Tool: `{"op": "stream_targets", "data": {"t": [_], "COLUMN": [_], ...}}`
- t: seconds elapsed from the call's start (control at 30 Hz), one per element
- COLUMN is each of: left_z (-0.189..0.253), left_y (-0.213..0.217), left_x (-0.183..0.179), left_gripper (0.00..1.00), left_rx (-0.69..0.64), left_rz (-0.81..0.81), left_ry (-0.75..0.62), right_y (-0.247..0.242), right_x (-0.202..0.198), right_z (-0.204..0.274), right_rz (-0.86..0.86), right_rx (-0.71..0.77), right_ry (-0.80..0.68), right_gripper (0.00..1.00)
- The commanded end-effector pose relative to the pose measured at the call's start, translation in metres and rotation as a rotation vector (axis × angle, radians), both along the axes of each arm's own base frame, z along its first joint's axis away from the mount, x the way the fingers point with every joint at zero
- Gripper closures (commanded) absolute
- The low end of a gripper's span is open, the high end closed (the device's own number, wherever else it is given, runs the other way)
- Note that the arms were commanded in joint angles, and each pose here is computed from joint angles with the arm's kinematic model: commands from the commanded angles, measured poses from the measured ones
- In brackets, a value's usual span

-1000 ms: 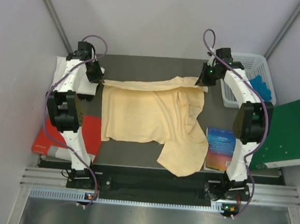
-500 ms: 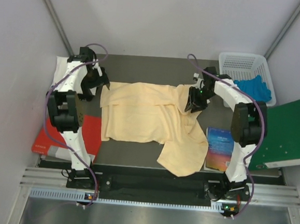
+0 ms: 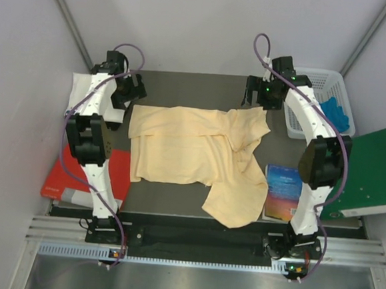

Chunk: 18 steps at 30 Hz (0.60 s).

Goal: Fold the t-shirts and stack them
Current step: Fold the flattened tshirt in 1/3 of the way

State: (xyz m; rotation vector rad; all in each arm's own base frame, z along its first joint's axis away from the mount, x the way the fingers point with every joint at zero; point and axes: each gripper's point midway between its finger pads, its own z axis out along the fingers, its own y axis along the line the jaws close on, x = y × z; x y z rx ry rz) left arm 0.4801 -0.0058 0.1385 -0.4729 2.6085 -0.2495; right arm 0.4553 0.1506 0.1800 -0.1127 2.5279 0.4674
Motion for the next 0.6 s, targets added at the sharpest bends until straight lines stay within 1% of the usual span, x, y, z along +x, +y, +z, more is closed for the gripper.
{"op": "stream_targets", "data": {"t": [0.0, 0.1, 0.17, 0.2, 0.23, 0.27, 0.33, 0.37, 0.4, 0.47, 0.53, 0.57], "left_z": [-0.03, -0.045, -0.056, -0.054, -0.057, -0.06, -0.061, -0.061, -0.063, -0.067, -0.076, -0.079], "left_y": [-0.031, -0.037, -0.037, -0.051, -0.052, -0.053, -0.053, -0.054, -0.054, -0.055, -0.056, -0.058], "left_x": [0.026, 0.034, 0.036, 0.037, 0.036, 0.035, 0.033, 0.033, 0.032, 0.03, 0.029, 0.029], "left_gripper": [0.01, 0.01, 0.01, 0.01, 0.01, 0.01, 0.01, 0.01, 0.01, 0.01, 0.01, 0.01], "left_rx": [-0.039, -0.041, -0.046, -0.049, -0.052, -0.05, -0.045, -0.043, -0.042, -0.039, -0.046, -0.049], "left_rz": [-0.106, -0.123, -0.124, -0.15, -0.153, -0.158, -0.165, -0.167, -0.172, -0.172, -0.174, -0.175], "left_ry": [0.029, 0.05, 0.072, 0.069, 0.08, 0.09, 0.097, 0.096, 0.098, 0.109, 0.128, 0.133], "right_y": [-0.022, -0.026, -0.03, -0.032, -0.033, -0.035, -0.037, -0.038, -0.038, -0.042, -0.042, -0.042], "right_x": [0.052, 0.069, 0.069, 0.07, 0.067, 0.059, 0.049, 0.039, 0.035, 0.023, 0.016, 0.01], "right_z": [-0.028, -0.036, -0.038, -0.037, -0.038, -0.043, -0.04, -0.05, -0.043, -0.052, -0.052, -0.058], "right_rz": [-0.127, -0.153, -0.172, -0.182, -0.182, -0.181, -0.187, -0.187, -0.191, -0.199, -0.202, -0.198], "right_rx": [-0.11, -0.14, -0.165, -0.166, -0.171, -0.181, -0.181, -0.189, -0.183, -0.186, -0.184, -0.19], "right_ry": [-0.029, -0.032, -0.014, -0.009, 0.007, 0.041, 0.058, 0.089, 0.079, 0.107, 0.113, 0.135], "right_gripper": [0.0, 0.06, 0.07, 0.08, 0.1, 0.14, 0.15, 0.19, 0.24, 0.35, 0.39, 0.48]}}
